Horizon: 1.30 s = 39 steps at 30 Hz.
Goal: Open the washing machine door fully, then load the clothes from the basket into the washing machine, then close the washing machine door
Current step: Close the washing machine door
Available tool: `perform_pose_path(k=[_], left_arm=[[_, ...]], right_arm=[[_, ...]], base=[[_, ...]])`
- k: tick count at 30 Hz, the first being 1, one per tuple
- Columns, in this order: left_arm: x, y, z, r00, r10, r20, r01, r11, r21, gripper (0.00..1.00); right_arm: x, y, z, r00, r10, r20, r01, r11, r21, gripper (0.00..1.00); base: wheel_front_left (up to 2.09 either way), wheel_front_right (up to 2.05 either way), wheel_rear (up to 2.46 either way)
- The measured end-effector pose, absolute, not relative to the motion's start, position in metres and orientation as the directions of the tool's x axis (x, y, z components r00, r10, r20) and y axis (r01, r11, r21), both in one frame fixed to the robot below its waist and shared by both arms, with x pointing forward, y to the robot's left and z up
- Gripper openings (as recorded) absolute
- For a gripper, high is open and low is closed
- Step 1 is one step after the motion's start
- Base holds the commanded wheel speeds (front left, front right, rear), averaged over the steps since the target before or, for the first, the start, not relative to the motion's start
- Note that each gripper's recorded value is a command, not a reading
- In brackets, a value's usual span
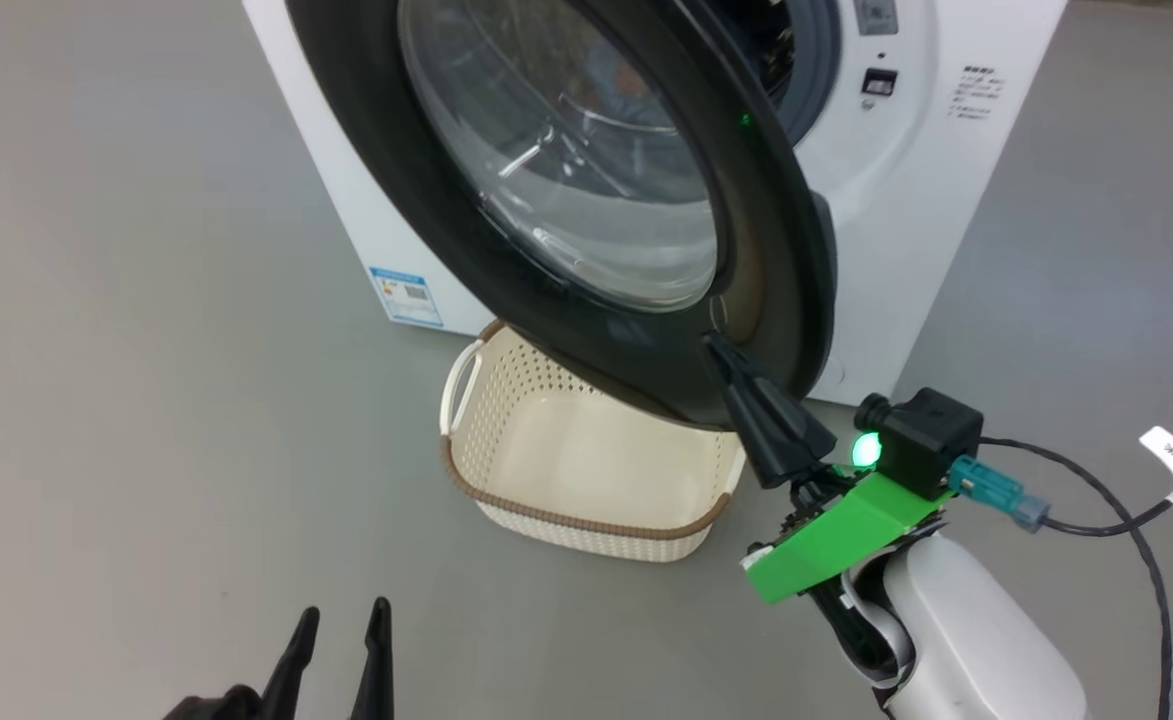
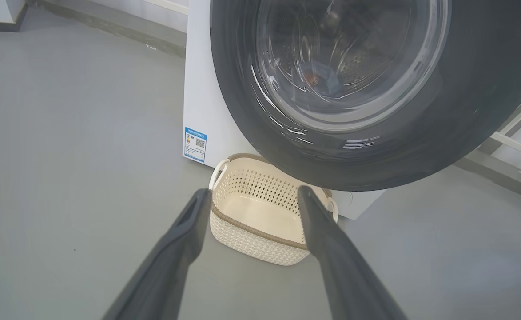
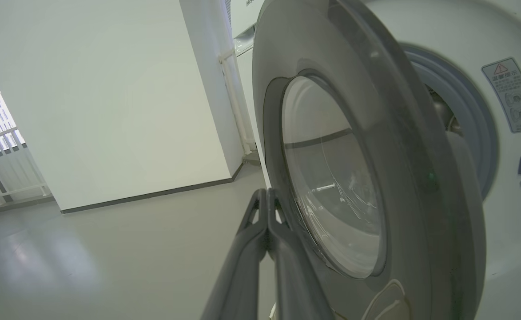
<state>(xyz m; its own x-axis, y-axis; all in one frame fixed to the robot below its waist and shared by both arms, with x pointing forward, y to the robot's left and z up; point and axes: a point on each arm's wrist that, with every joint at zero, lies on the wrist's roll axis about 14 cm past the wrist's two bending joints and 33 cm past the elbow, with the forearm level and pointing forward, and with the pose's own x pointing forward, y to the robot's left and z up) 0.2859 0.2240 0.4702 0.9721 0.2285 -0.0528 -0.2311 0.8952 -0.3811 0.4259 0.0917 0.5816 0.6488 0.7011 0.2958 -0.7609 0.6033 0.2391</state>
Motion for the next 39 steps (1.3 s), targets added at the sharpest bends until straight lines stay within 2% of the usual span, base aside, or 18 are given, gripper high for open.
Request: perform_pose_path(k=[25, 39], left_arm=[[0.307, 0.225, 0.454, 0.959, 0.25, -0.132, -0.282, 0.876, -0.391, 1.0], [0.323, 0.214, 0.447, 0.964, 0.216, -0.153, -0.261, 0.875, -0.408, 1.0]], right_arm=[[0.496, 0.079, 0.549, 0.708, 0.652, 0.27, -0.706, 0.653, 0.274, 0.0], [0.517, 0.068, 0.541, 0.729, 0.631, 0.267, -0.685, 0.683, 0.254, 0.0]], base=[[0.0, 0.0, 0.0], [0.0, 0.0, 0.0]])
